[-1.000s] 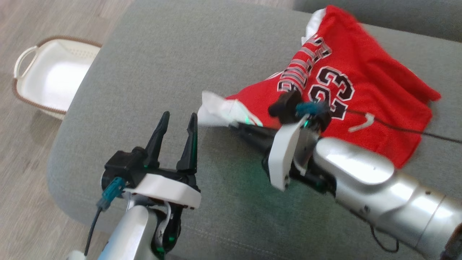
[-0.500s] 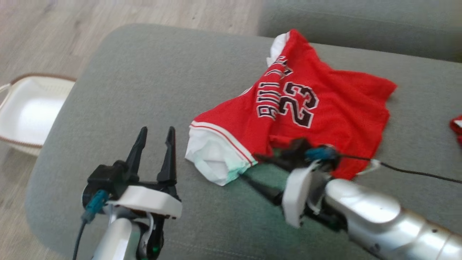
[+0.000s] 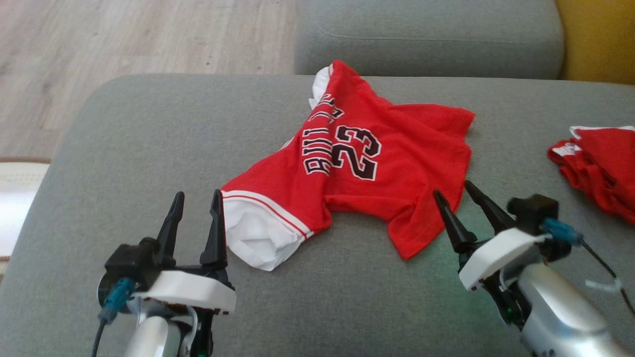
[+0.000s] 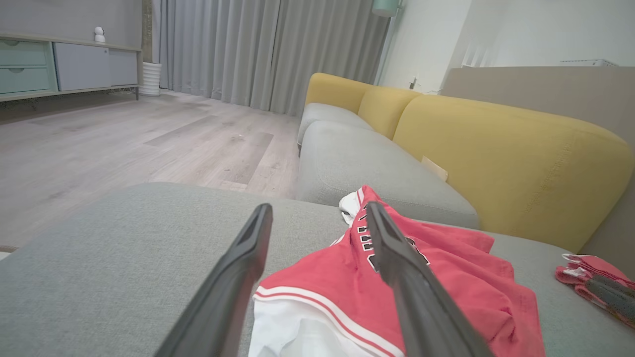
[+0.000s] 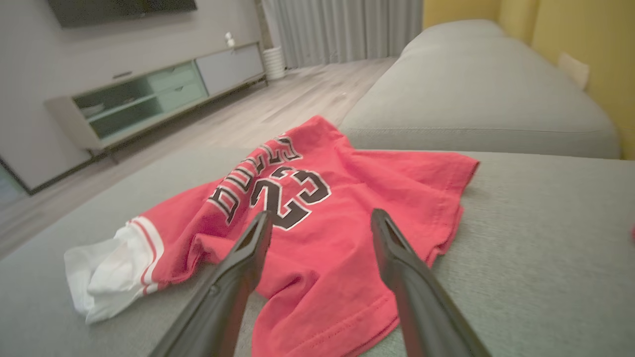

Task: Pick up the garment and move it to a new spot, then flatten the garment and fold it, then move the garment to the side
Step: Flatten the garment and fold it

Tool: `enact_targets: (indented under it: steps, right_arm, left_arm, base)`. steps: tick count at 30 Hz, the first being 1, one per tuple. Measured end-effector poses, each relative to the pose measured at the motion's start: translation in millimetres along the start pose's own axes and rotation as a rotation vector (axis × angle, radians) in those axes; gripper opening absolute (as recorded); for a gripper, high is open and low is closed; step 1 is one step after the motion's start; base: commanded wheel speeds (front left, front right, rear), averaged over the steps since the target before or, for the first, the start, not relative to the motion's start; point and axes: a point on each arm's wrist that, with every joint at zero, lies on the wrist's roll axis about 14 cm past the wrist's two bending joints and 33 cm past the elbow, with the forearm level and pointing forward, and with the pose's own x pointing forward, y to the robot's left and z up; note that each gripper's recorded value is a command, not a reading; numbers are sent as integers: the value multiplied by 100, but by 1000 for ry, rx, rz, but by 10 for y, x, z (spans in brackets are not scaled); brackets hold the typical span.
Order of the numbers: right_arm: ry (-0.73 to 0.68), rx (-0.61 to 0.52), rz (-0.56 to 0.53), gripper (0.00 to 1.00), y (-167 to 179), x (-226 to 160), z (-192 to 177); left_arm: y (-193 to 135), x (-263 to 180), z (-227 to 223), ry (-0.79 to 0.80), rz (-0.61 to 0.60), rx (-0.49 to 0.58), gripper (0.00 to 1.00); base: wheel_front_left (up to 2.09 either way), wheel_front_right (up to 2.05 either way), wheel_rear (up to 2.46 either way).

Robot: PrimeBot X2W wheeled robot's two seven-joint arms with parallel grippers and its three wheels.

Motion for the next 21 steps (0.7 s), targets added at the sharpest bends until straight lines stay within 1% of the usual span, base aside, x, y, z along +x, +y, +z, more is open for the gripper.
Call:
enact_targets:
  steps: [4, 6, 8, 12, 17, 21]
  right_arm:
    - [-103, 69, -108, 100, -121, -169, 100]
    - [-116, 85, -150, 100, -129, -287, 26]
    - [-119, 128, -186, 100, -75, -397, -86]
    - [-110, 134, -208, 100, 38, -529, -213]
    - [-145, 106, -211, 100, 32, -535, -65]
    - [-158, 109, -217, 100, 20, -535, 3]
  left_arm:
    - [-63, 35, -18, 4, -20, -3, 100]
    - [-84, 45, -33, 8, -27, -4, 100]
    - [-96, 49, -65, 18, -31, -2, 100]
    - [-104, 55, -151, 44, -33, 10, 100]
    - [-126, 52, -243, 71, -37, 17, 100]
    - [-75, 34, -345, 104, -9, 36, 100]
  base:
    - [0, 0, 0]
    - [0, 0, 0]
    - [0, 0, 0]
    - [0, 0, 0]
    - [0, 0, 0]
    - [0, 0, 0]
